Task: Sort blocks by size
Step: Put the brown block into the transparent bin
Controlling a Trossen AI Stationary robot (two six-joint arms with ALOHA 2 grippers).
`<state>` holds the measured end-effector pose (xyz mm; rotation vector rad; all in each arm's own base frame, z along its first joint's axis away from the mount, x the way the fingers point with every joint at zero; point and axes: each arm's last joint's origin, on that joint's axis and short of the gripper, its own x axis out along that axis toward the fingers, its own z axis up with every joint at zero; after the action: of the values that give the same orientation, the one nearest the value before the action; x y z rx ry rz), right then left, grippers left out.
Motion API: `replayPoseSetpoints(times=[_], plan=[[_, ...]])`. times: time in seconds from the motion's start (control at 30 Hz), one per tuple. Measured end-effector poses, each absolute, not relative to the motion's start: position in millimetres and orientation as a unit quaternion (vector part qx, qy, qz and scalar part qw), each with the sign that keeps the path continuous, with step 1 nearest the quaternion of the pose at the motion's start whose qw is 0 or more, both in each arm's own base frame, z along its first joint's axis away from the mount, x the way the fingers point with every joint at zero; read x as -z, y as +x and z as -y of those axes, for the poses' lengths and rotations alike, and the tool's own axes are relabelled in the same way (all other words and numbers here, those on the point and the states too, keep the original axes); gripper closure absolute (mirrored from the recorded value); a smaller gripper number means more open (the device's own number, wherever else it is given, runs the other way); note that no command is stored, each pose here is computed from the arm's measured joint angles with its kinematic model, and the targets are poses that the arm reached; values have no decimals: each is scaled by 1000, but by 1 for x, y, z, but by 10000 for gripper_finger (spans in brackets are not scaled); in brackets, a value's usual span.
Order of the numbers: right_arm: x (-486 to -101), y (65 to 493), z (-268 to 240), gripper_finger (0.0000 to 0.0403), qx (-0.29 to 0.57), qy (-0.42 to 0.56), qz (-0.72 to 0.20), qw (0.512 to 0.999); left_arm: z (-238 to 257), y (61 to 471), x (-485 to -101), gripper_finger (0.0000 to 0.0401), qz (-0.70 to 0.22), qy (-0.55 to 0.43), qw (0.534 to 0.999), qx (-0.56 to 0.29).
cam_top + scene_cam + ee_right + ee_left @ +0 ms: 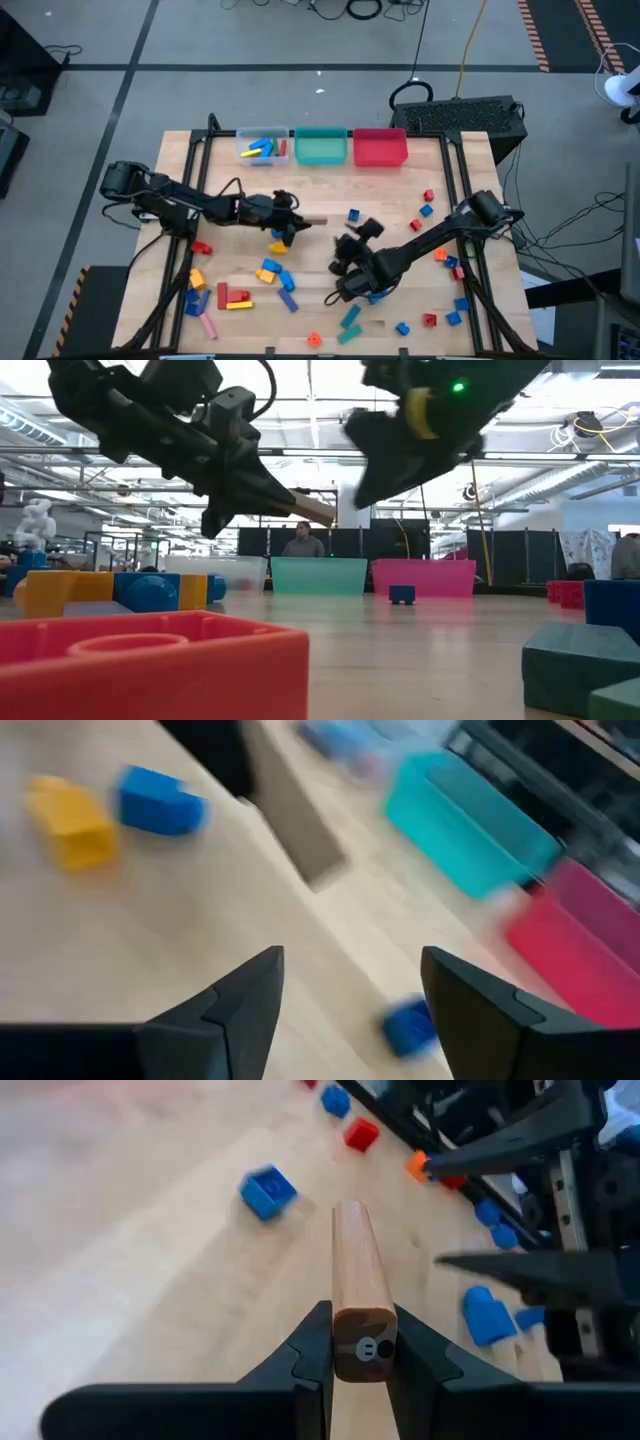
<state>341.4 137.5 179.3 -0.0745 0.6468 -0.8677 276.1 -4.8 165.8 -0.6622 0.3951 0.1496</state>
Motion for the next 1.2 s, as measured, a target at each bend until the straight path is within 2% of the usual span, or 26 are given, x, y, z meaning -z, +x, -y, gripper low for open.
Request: replayPoseSetpoints(times=[0.17, 0.33, 0.53, 0.67, 0.83, 1.03, 1.2], plan=[[-194, 319, -126, 181, 454, -47, -326, 828, -24, 266, -176, 338, -193, -302, 926, -119], [-192, 311, -113, 182, 459, -55, -404, 789, -56, 245, -190, 338, -195, -270, 924, -186], [-174, 307, -78, 193, 473, -74, -451, 753, -96, 218, -197, 338, -203, -251, 906, -275], [-163, 301, -42, 205, 479, -58, -457, 747, -121, 203, -195, 338, -208, -253, 891, -314], [-163, 294, -7, 218, 418, -4, -433, 798, -148, 184, -190, 338, -217, -253, 866, -373], [-180, 290, 15, 231, 271, 61, -376, 884, -172, 170, -173, 338, -246, -252, 836, -421], [-185, 288, 18, 229, 226, 75, -378, 895, -187, 165, -159, 338, -257, -261, 818, -444]])
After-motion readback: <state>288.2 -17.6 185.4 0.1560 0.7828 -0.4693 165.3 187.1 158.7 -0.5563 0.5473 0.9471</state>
